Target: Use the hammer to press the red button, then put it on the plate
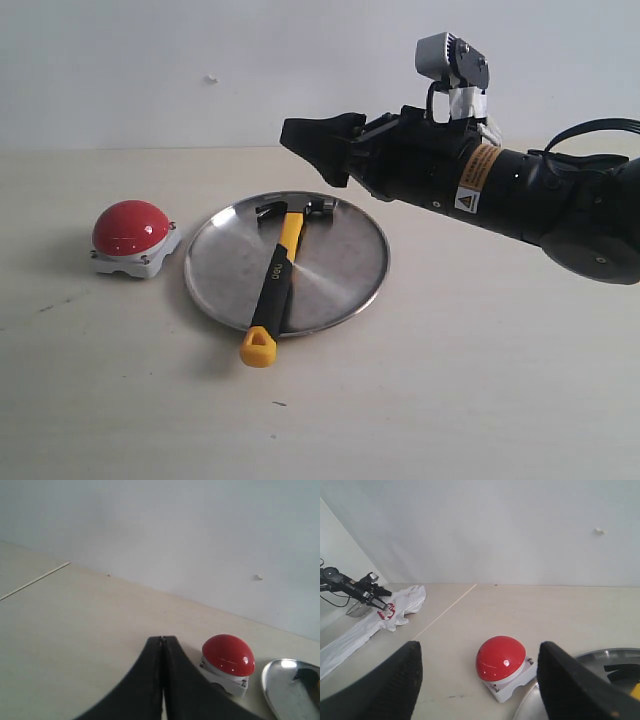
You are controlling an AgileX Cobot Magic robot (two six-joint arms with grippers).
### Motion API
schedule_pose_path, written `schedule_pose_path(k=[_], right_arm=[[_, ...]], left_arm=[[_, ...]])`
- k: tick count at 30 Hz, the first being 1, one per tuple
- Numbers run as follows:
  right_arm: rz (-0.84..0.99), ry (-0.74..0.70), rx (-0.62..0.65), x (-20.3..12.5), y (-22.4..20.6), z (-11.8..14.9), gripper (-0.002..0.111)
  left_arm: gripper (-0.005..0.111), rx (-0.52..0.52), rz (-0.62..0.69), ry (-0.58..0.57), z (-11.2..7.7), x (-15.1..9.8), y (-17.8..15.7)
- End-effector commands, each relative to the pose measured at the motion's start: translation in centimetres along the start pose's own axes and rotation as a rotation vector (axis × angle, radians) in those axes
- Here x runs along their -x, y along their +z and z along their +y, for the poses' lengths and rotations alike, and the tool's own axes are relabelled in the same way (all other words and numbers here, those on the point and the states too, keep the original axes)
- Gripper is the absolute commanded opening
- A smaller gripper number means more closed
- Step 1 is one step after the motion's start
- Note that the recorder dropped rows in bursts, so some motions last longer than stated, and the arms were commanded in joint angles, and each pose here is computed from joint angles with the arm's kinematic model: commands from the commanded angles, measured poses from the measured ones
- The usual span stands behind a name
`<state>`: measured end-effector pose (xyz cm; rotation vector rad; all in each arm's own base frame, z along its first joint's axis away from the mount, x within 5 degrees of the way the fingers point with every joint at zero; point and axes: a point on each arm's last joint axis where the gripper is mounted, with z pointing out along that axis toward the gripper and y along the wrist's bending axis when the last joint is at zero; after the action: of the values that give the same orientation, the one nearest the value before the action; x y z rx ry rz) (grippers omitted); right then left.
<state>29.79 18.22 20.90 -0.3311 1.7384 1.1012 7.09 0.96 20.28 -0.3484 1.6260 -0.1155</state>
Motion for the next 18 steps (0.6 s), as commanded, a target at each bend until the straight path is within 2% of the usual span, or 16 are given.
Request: schedule_pose_path(k=[1, 18], right_arm=[[-0.012, -0.009, 0.008, 0.27, -0.01, 0.19, 0.063], [-0.012, -0.009, 0.008, 0.27, -0.01, 0.19, 0.063]], left_arm=[[0.000, 0.030, 0.015, 0.010, 0.36, -0.49, -0.76], [0.000, 0.092, 0.084, 0.048, 1.03, -1.44, -1.56]])
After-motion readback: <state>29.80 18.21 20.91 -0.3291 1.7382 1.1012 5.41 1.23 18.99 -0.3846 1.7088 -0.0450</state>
